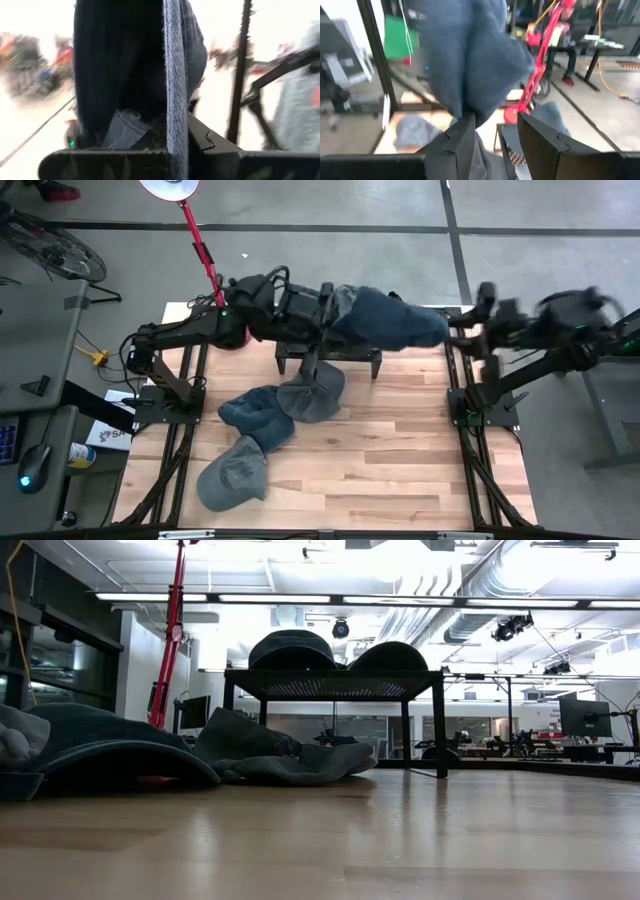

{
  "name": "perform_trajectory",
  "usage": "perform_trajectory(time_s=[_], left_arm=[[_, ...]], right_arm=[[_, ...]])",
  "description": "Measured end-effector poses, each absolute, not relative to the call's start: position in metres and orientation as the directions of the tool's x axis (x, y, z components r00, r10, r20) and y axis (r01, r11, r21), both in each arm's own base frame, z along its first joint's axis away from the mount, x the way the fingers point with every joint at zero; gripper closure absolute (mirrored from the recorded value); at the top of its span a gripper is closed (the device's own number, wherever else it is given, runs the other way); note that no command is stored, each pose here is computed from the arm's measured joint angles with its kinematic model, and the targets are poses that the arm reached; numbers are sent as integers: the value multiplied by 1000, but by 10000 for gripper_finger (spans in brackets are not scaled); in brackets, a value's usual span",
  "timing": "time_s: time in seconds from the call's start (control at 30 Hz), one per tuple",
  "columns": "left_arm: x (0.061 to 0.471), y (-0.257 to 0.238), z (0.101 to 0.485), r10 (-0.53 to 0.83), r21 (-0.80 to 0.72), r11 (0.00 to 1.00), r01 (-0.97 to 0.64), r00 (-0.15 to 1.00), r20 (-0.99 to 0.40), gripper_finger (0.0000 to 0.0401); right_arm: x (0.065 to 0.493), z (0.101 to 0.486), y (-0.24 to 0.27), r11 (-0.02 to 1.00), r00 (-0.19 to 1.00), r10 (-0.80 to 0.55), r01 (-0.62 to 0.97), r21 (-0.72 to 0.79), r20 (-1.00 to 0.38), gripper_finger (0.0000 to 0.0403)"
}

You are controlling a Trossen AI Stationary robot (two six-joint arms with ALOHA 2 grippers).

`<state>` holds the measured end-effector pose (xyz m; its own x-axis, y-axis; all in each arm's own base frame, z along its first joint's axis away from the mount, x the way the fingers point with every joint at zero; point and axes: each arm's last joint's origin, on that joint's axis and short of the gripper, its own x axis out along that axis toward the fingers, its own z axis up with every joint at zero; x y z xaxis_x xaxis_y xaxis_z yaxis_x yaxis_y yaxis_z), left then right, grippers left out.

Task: Pick & Place hat
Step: Stack the right blue cap on top of the blue cap on the shelf

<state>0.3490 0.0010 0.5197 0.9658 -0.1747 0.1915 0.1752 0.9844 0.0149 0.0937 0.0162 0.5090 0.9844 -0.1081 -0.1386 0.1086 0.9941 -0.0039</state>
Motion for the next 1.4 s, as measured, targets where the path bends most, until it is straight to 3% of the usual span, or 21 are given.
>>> perform_trajectory(time_s=[0.13, 0.2, 0.43, 0.63, 0.83, 1.03, 1.23, 1.4], left_arm=[[348, 6, 504, -17, -28, 999, 18, 1000, 18, 396], [350, 7, 501, 8, -46, 999, -8, 1000, -3, 396], [339, 2, 538, -135, 35, 991, 131, 929, 344, 396], [328, 1, 553, -182, 112, 983, 146, 859, 478, 396], [332, -1, 552, -252, 152, 967, 203, 835, 488, 396], [338, -4, 548, -340, 188, 940, 283, 802, 491, 396], [339, -5, 547, -384, 181, 923, 340, 791, 475, 396], [338, -6, 547, -404, 184, 914, 360, 784, 471, 396]], right_arm=[[68, 519, 8, 990, 990, -129, 132, 40, -60, 263], [62, 520, 5, 985, 986, -164, 166, 46, -42, 263], [61, 507, 5, 983, 971, -178, 182, 14, -163, 263], [81, 507, 12, 992, 973, -121, 127, 20, -194, 263], [131, 505, 29, 998, 976, -40, 31, -48, -215, 263], [175, 508, 42, 989, 989, -52, 31, -146, -139, 263], [189, 515, 40, 984, 995, -85, 77, -164, -46, 263], [190, 522, 35, 991, 1000, 9, -7, -131, 12, 263]])
